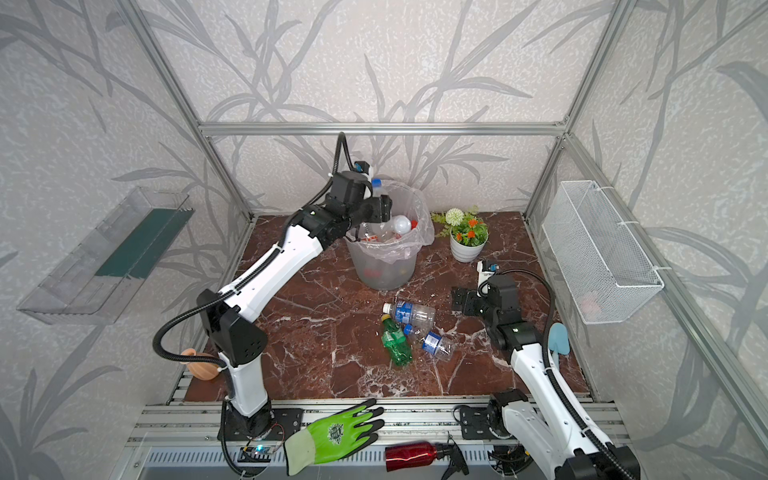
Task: Throw the plastic bottles in the bin
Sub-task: 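Lift the Pepsi bottle with the left gripper and release it into the bin, then withdraw the left gripper while the right gripper grasps the Pocari Sweat bottle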
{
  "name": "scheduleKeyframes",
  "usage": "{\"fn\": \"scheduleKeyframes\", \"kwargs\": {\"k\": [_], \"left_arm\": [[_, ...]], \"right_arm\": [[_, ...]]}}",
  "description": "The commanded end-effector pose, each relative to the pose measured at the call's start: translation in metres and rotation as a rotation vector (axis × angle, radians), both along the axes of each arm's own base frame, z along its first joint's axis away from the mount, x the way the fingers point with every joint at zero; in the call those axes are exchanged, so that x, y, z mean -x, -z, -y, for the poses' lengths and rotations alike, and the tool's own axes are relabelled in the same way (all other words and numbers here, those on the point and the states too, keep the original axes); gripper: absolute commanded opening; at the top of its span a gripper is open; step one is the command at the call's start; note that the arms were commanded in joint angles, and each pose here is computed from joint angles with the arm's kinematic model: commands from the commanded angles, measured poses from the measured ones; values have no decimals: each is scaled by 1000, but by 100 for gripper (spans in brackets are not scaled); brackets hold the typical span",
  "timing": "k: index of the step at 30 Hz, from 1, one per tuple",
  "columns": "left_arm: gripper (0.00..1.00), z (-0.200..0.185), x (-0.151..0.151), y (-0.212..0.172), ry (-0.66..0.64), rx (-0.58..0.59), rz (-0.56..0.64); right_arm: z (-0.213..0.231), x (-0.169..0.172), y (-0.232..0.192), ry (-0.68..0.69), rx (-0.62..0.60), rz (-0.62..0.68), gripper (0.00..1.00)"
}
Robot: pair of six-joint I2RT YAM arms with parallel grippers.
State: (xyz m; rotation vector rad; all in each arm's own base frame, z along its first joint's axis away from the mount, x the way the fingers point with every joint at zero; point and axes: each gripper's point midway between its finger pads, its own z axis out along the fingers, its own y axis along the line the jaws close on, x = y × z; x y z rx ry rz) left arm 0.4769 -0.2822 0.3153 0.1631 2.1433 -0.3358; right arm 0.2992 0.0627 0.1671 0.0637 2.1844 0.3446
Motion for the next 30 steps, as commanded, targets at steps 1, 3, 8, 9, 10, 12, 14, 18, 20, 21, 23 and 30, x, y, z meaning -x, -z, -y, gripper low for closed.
{"fn": "scheduleKeyframes", "kwargs": {"k": [1,3,8,9,10,12,14,18,20,21,23,30], "left_arm": [[90,-26,24,-29,-40,-17,17],[99,-36,30,-40,-64,2,66],[99,-61,56,-72,-87,31,176],[99,-64,60,-76,-86,37,195],[99,-70,66,-80,-97,46,214],[99,-79,74,-82,-117,59,244],[99,-93,83,-79,-154,58,259],[99,-126,99,-61,-282,38,250],[99,-146,108,-52,-340,33,248],[99,-153,112,-45,-362,36,240],[99,-170,120,-33,-405,68,223],[99,-207,140,15,-525,140,128]], "right_arm": [[4,2,-13,6,26,25,96],[3,1,-14,8,20,25,96],[2,0,-13,10,4,21,96],[1,0,-13,9,2,19,96],[1,0,-11,6,1,14,96],[-1,1,-9,-5,-3,5,96],[-4,1,-7,-24,-3,-6,95],[-11,3,-3,-73,0,-23,94],[-16,4,-4,-107,6,-24,93],[-18,3,-4,-124,10,-23,93],[-27,2,-3,-172,27,-28,92],[-78,0,10,-395,195,-72,92]]}}
